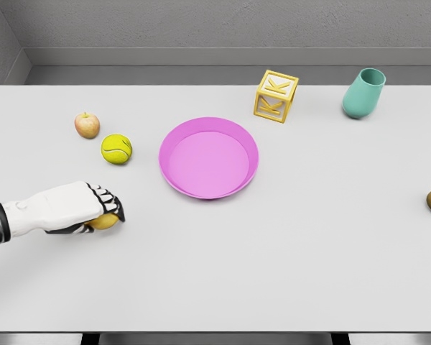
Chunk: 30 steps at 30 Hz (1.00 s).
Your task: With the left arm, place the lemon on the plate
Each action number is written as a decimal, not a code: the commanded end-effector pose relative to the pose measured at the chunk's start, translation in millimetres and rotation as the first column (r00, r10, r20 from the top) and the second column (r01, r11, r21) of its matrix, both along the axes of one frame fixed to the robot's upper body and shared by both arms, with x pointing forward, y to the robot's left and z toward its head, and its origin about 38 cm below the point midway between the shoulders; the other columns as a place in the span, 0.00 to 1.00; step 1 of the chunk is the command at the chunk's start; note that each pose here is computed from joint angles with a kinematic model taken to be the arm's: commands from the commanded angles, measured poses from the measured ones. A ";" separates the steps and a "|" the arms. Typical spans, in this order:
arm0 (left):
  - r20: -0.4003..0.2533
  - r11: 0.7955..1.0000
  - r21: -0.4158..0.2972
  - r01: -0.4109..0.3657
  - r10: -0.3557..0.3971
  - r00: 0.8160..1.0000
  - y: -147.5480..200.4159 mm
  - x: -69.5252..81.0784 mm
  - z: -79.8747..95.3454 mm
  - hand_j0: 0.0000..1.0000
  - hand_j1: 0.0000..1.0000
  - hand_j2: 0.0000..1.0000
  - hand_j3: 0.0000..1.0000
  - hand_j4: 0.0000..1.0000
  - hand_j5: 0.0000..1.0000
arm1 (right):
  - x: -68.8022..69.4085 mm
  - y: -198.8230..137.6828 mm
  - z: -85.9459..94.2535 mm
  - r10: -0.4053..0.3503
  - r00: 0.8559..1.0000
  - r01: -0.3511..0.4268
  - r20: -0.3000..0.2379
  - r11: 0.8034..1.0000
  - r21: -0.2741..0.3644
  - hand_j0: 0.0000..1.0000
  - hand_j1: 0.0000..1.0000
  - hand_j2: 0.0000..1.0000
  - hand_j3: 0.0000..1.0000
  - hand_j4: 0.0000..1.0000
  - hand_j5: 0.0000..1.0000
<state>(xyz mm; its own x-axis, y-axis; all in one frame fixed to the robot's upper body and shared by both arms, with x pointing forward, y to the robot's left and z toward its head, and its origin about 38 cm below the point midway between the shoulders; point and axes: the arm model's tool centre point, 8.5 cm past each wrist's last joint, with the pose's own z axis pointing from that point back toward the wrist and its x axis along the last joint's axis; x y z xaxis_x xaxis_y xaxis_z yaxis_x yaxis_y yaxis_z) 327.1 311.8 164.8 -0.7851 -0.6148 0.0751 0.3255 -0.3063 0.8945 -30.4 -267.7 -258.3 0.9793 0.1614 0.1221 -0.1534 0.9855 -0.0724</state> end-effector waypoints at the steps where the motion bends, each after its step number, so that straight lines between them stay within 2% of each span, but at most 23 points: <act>1: 0.002 1.000 -0.013 -0.001 0.001 1.000 -1.4 1.1 1.4 0.52 0.52 0.52 0.52 0.52 0.52 | 0.0 0.0 0.0 0.000 1.000 0.000 0.000 1.000 0.000 1.00 1.00 1.00 1.00 1.00 1.00; 8: 0.025 0.998 -0.056 0.023 -0.022 0.999 -16.3 8.9 7.7 0.52 0.52 0.52 0.52 0.52 0.52 | 0.0 0.0 0.0 0.000 1.000 0.000 0.000 1.000 0.000 1.00 1.00 1.00 1.00 1.00 1.00; 30: 0.083 0.991 -0.112 0.072 -0.063 0.995 -45.3 26.3 22.0 0.52 0.52 0.52 0.52 0.52 0.52 | 0.0 0.0 0.0 0.000 1.000 0.000 0.000 1.000 0.000 1.00 1.00 1.00 1.00 1.00 1.00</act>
